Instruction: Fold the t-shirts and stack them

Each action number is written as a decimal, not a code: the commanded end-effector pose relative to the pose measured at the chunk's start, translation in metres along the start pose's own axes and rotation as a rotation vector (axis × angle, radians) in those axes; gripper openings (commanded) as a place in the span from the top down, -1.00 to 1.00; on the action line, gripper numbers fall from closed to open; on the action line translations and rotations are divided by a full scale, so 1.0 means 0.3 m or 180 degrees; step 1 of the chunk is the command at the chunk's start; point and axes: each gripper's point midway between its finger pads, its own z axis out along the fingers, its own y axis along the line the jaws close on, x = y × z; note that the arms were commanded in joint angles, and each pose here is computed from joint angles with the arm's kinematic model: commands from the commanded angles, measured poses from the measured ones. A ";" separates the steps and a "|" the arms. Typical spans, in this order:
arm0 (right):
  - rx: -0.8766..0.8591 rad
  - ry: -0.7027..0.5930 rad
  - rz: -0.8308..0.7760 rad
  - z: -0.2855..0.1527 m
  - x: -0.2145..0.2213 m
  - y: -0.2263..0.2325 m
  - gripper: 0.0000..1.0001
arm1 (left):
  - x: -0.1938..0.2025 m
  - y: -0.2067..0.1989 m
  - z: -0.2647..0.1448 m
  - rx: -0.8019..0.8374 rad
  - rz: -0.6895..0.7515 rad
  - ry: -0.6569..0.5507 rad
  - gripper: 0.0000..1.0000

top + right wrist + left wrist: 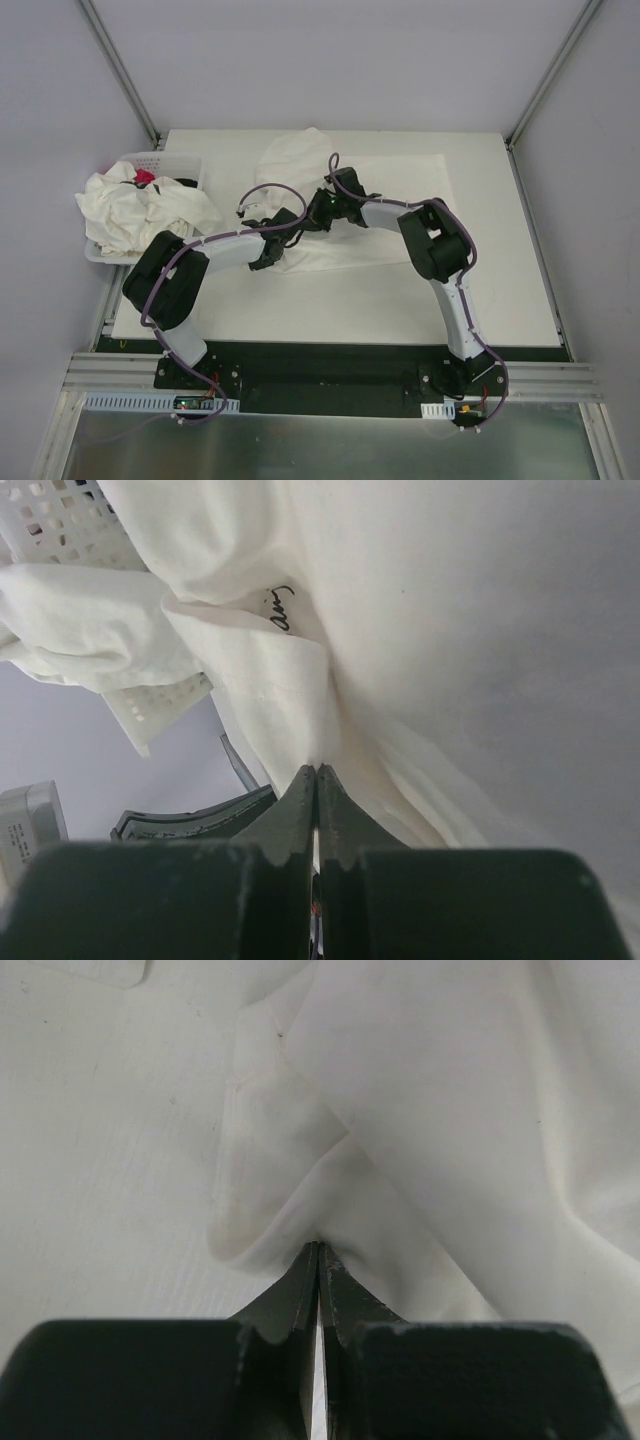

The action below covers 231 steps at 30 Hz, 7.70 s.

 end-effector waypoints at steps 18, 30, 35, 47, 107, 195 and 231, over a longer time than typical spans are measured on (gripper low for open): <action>-0.0253 -0.0296 -0.0126 -0.096 -0.204 0.096 0.66 | 0.104 0.028 0.016 -0.0080 0.0209 0.0347 1.00; -0.0207 -0.0366 -0.0028 -0.108 -0.222 0.027 0.48 | 0.086 0.078 -0.033 -0.0129 0.0191 0.0293 1.00; -0.0167 -0.0375 0.0071 -0.084 -0.229 -0.033 0.46 | -0.001 0.062 -0.115 0.0050 0.0142 0.0143 1.00; -0.0172 -0.0305 0.0059 -0.030 -0.164 -0.035 0.47 | -0.081 0.068 -0.187 0.0170 0.0105 -0.0045 1.00; -0.0388 -0.0947 0.0164 -0.413 -0.367 -0.118 0.49 | -0.144 0.108 -0.106 -0.0231 -0.0268 -0.0394 -0.05; -0.0915 -0.1822 0.0551 -0.863 -0.550 -0.157 0.44 | 0.205 0.372 -0.201 -0.0168 -0.0694 0.0222 0.68; -0.0725 -0.2257 0.1308 -0.864 -0.705 -0.569 0.34 | -0.321 0.335 -0.485 0.0201 -0.0594 -0.1217 -0.11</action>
